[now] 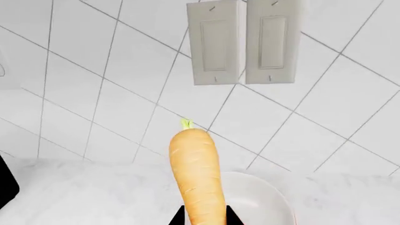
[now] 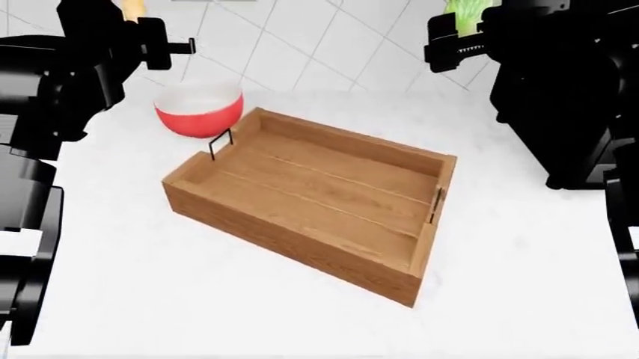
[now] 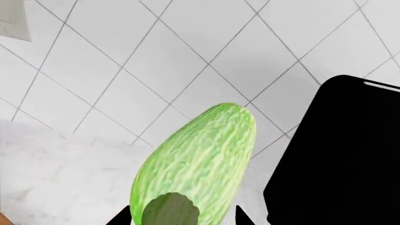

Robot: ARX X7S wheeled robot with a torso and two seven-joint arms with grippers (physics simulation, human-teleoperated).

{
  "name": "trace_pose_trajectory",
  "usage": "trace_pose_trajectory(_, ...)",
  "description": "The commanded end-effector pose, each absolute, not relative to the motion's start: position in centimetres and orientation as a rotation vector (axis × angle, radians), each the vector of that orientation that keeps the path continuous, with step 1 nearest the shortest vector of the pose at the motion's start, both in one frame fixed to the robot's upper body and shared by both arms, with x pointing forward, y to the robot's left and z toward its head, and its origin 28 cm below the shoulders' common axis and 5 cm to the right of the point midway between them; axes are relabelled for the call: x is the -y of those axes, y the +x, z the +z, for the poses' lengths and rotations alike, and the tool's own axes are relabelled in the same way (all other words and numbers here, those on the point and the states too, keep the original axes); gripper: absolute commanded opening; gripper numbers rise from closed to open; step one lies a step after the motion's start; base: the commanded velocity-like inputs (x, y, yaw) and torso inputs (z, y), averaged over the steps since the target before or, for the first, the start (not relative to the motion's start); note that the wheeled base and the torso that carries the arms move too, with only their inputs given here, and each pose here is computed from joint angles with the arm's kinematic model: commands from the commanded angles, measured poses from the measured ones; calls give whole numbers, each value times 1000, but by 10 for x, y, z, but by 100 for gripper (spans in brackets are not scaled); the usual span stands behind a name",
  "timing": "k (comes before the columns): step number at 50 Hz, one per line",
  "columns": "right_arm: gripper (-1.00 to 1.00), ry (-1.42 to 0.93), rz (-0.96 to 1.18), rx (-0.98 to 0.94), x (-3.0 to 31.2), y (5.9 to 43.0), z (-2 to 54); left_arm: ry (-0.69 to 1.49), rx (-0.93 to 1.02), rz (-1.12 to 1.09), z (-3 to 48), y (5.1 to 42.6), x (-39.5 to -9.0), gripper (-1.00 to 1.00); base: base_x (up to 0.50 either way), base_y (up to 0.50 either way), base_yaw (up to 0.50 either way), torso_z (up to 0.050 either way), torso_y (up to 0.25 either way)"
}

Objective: Place the two vegetables and bowl onto the tray for setting up a vegetable dip station.

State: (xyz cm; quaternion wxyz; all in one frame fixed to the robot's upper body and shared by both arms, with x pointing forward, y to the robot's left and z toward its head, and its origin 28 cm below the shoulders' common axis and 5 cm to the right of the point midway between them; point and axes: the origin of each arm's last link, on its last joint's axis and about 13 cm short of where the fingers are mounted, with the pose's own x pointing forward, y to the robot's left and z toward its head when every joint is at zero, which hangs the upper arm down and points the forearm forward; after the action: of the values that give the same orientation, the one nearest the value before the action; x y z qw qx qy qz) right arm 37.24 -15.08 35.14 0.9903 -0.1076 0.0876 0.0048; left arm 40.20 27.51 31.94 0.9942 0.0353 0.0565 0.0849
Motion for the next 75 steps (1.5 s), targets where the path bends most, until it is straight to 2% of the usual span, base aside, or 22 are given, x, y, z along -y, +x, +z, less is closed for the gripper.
trace_pose_trajectory(1,-100,-226,8,-166,151,373,353,70,-103,171,321,402,-274,-100,363,0,0,0,0)
trace_pose_trajectory(34,-100,-224,15,-168,149,373,354,62,-107,168,319,402,-274,-100,358,0,0,0,2)
trace_pose_trajectory(47,-100,-239,52,-180,149,364,358,68,-110,168,318,401,-274,-100,10,0,0,0,1)
trace_pose_trajectory(55,-100,-273,147,-218,150,331,388,74,-115,175,318,400,-278,-100,0,0,0,0,1)
trace_pose_trajectory(64,-100,-366,169,-352,148,273,421,69,-129,167,312,403,-277,-100,0,0,0,1,0)
trace_pose_trajectory(75,-100,-434,359,-482,144,228,412,62,-132,163,309,404,-278,-100,0,0,0,0,1)
